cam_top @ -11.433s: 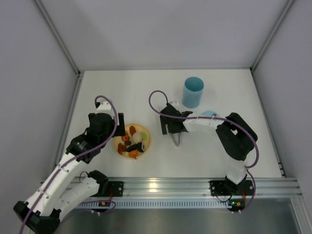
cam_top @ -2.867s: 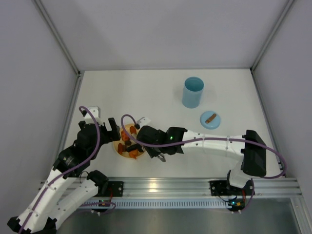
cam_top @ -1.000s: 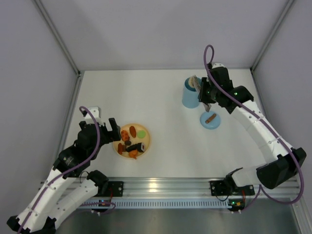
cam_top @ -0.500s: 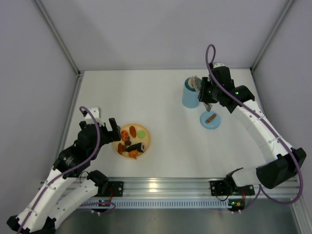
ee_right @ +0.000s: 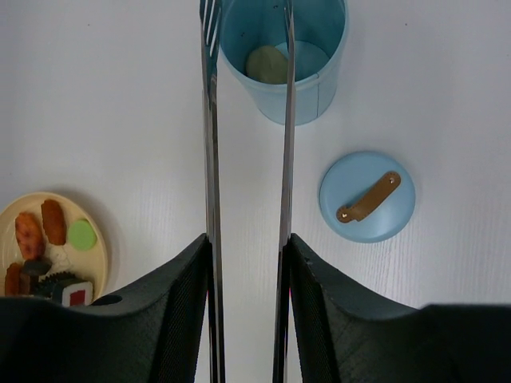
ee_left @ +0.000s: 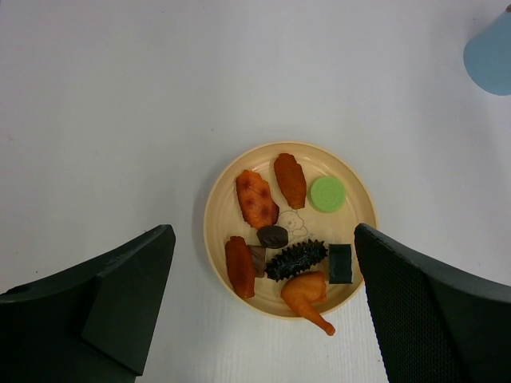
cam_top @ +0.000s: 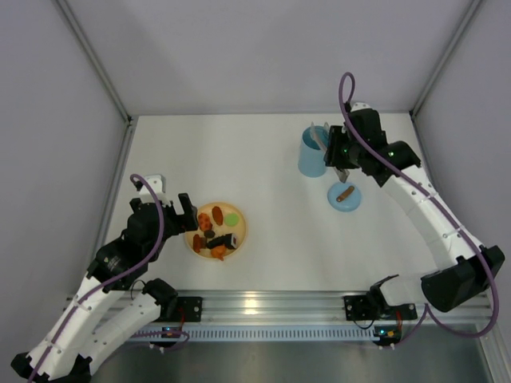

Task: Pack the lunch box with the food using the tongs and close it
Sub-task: Place the fake food in the packing box, then pick up the fake food from the plate.

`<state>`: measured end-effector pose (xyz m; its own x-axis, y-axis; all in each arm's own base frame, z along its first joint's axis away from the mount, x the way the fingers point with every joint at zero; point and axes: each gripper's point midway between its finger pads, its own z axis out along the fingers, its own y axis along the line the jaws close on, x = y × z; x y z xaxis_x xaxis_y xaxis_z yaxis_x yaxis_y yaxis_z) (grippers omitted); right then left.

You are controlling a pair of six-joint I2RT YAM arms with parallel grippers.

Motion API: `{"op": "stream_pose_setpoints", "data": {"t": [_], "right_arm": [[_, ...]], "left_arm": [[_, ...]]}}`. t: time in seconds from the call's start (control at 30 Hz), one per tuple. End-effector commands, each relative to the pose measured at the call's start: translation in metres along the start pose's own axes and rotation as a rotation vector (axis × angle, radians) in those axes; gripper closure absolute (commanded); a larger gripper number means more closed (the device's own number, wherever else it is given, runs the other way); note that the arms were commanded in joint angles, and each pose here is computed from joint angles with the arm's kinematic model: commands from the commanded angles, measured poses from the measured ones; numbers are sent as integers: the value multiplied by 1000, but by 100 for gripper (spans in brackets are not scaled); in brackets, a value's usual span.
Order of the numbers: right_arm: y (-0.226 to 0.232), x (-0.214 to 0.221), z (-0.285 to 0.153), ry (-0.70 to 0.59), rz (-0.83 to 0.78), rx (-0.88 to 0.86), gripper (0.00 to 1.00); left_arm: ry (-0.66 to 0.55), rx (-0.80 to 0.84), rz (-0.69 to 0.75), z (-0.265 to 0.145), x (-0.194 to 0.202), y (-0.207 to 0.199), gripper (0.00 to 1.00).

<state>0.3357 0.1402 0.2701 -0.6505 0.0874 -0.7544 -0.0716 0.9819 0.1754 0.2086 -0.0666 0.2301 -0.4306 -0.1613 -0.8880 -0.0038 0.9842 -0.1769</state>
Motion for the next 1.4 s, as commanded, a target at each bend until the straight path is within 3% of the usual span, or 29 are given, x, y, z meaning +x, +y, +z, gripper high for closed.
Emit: {"op": "stream_pose_setpoints", "data": {"t": [0.0, 0.17, 0.37, 0.8, 1.37], "right_arm": [[1, -20, -28, -82, 8, -38, 59], [16, -17, -50, -95, -11, -101, 59], [69, 9, -68, -72, -87, -218, 59], [181, 141, -90, 92, -301, -439, 55], [210, 221, -84, 212, -423, -471, 48]], "left_arm": [[-37, -2, -22, 0, -8, -1, 1], [-35, -2, -19, 0, -8, -1, 1], [-33, -4, -18, 0, -8, -1, 1], [-33, -5, -18, 1, -7, -1, 1], [-34, -3, -18, 0, -7, -1, 1]]}}
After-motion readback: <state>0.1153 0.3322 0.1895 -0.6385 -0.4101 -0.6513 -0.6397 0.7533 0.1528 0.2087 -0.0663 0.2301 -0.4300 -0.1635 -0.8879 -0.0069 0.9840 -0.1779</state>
